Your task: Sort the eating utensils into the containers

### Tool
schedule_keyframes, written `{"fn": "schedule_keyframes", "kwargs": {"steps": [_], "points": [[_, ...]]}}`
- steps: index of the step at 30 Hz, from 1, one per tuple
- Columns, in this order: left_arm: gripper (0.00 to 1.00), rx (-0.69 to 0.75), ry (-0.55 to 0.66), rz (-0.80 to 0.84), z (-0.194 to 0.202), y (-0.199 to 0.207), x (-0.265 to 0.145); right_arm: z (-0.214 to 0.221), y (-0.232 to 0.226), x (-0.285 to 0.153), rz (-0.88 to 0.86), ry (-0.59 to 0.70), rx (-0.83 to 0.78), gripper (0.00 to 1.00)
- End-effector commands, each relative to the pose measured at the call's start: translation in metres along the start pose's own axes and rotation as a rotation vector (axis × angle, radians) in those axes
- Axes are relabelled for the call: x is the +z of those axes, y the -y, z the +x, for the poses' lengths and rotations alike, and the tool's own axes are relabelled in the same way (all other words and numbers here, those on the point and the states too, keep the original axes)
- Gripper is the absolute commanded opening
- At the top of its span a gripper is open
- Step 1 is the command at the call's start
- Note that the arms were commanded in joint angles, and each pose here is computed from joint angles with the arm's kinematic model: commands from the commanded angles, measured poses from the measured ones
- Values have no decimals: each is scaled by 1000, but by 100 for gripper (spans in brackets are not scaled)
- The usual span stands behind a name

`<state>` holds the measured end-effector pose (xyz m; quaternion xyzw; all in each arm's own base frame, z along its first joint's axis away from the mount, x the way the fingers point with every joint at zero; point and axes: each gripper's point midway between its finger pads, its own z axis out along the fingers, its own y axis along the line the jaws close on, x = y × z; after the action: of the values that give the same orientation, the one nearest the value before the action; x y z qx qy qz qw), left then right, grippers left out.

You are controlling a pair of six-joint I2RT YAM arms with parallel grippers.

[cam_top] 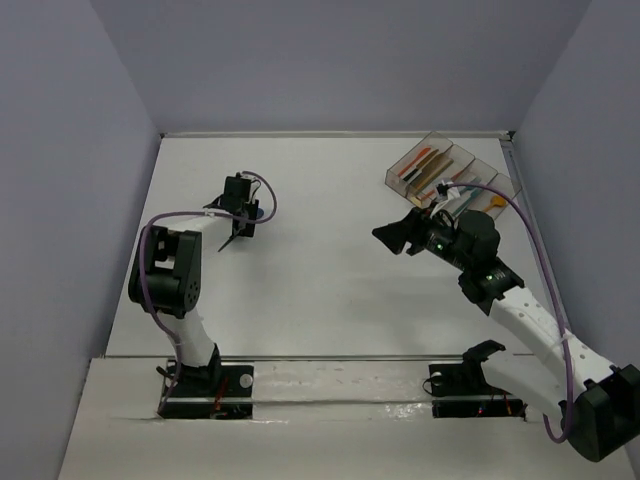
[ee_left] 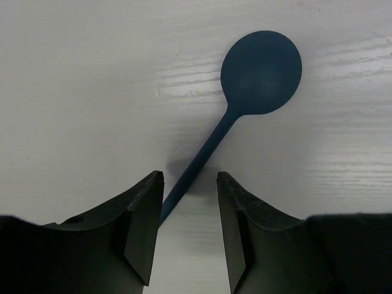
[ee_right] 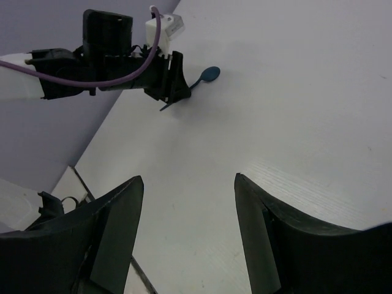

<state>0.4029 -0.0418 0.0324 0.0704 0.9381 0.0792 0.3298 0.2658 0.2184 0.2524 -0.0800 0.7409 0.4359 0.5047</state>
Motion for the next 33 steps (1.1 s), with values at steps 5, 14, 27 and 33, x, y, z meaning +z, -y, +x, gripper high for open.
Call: {"fn": "schedule_keyframes", "kwargs": {"steps": [5, 14, 27, 33], "points": [[35, 31, -6, 38, -11, -3, 25, -9, -15, 1, -70, 27, -11, 67], [12, -16, -77, 98, 10, -6, 42, -10, -11, 2, -50, 40, -7, 67], [0, -80, 60, 256, -45, 14, 2, -7, -7, 6, -34, 13, 0, 77], [0, -140, 102, 391, -61, 35, -17, 5, -2, 19, -47, -38, 34, 78]]}}
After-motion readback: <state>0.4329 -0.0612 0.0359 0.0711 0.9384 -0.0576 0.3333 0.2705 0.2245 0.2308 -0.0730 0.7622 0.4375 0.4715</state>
